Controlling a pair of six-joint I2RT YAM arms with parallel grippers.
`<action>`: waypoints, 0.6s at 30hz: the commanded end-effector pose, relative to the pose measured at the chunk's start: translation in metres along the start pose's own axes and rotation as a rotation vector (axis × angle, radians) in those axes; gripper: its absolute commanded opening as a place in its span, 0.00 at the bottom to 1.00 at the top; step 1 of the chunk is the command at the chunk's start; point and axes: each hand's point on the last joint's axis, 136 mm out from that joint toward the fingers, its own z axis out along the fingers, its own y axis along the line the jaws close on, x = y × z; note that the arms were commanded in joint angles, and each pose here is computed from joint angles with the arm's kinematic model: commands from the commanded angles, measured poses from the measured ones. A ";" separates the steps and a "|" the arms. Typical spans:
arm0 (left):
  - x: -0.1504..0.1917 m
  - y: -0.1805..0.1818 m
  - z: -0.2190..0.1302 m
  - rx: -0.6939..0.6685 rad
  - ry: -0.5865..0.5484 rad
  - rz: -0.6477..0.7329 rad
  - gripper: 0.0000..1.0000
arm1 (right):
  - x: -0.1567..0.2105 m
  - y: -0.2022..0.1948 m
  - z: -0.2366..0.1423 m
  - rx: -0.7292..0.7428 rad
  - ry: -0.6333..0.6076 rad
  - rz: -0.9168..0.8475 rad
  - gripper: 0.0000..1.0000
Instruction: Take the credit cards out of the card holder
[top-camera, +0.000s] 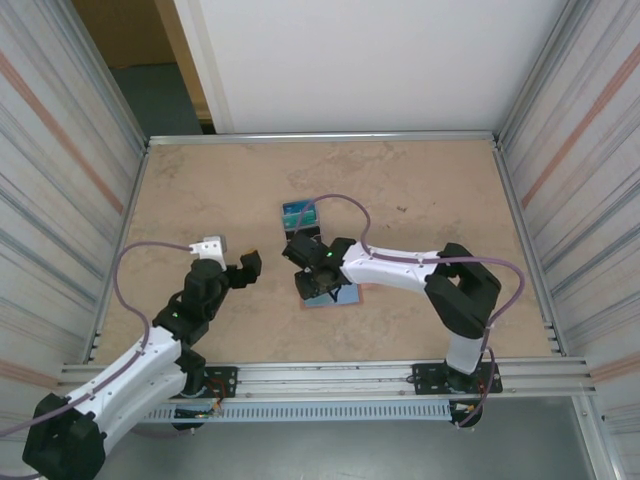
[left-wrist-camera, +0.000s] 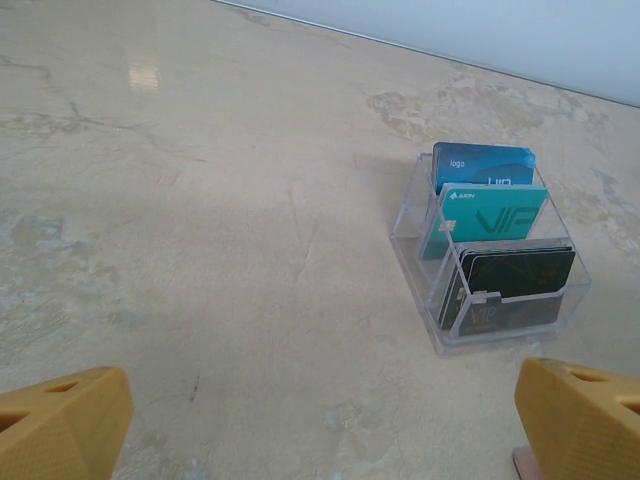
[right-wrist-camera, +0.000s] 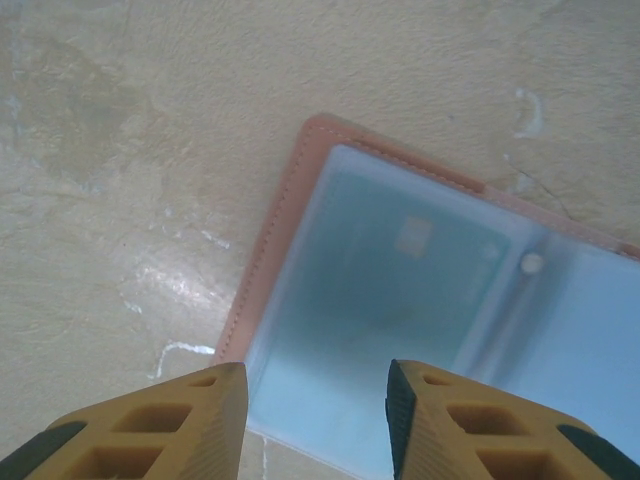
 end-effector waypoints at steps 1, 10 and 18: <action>0.002 0.006 -0.002 -0.014 -0.008 -0.024 0.99 | 0.004 -0.006 0.007 0.083 0.035 0.002 0.42; 0.007 0.008 -0.001 -0.021 0.005 -0.024 0.99 | 0.018 -0.011 0.022 0.115 0.093 0.013 0.49; 0.012 0.011 0.001 -0.038 0.025 -0.019 0.99 | 0.021 0.000 0.027 0.048 0.105 0.032 0.52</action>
